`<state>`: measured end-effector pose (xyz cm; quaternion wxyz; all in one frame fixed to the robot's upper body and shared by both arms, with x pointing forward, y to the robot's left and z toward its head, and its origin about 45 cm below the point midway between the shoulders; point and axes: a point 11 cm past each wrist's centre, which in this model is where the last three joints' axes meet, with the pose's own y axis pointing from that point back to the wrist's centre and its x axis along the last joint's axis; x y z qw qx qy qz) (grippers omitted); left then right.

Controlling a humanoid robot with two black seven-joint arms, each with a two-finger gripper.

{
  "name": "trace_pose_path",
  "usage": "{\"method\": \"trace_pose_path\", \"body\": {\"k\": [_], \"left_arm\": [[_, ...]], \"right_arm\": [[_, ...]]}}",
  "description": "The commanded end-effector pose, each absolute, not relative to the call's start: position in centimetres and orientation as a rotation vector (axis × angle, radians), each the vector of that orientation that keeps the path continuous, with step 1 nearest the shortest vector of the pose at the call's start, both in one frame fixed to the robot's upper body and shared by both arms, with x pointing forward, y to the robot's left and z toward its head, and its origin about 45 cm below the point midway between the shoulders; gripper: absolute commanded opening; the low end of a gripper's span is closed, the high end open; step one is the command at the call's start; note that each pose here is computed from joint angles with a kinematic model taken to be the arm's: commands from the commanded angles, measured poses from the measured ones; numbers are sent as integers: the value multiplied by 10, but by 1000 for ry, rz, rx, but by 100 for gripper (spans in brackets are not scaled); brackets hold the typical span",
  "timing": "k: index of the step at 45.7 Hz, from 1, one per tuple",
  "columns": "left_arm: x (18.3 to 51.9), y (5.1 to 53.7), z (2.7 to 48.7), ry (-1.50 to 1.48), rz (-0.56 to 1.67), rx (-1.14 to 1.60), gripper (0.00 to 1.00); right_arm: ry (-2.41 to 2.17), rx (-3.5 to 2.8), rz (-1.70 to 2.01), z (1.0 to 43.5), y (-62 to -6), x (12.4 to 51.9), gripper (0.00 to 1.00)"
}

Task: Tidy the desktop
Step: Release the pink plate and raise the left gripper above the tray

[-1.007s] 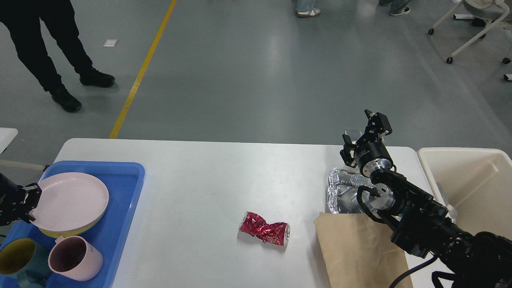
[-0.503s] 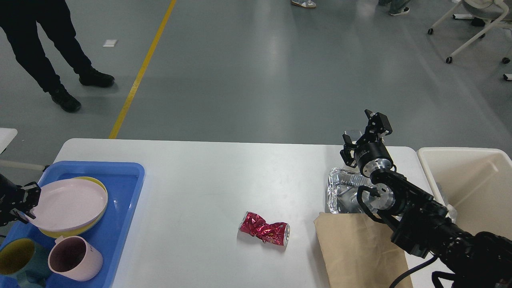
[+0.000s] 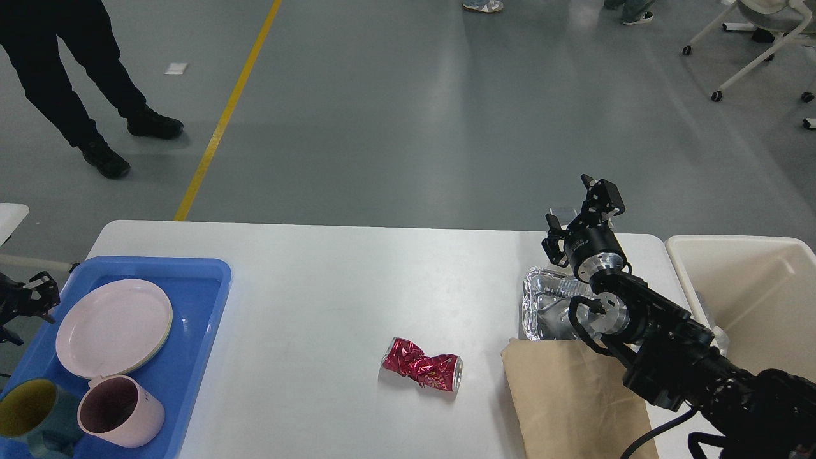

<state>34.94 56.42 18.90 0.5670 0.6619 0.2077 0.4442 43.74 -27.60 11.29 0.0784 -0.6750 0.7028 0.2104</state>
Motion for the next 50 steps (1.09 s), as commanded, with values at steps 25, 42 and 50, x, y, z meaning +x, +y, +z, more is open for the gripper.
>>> {"method": "trace_pose_path", "body": {"k": [25,42,50], "left_arm": [[441,544,291,312,1556,867,96],[452,509,238,432,1679,402,96],[458,509,250,467,1724,113,96]], "right_arm": [[2104,-2021,630,113,-276,437,100],[2104,-2021,630,113,-276,437,100],[2104,-2021,630,113,-276,437,100]]}}
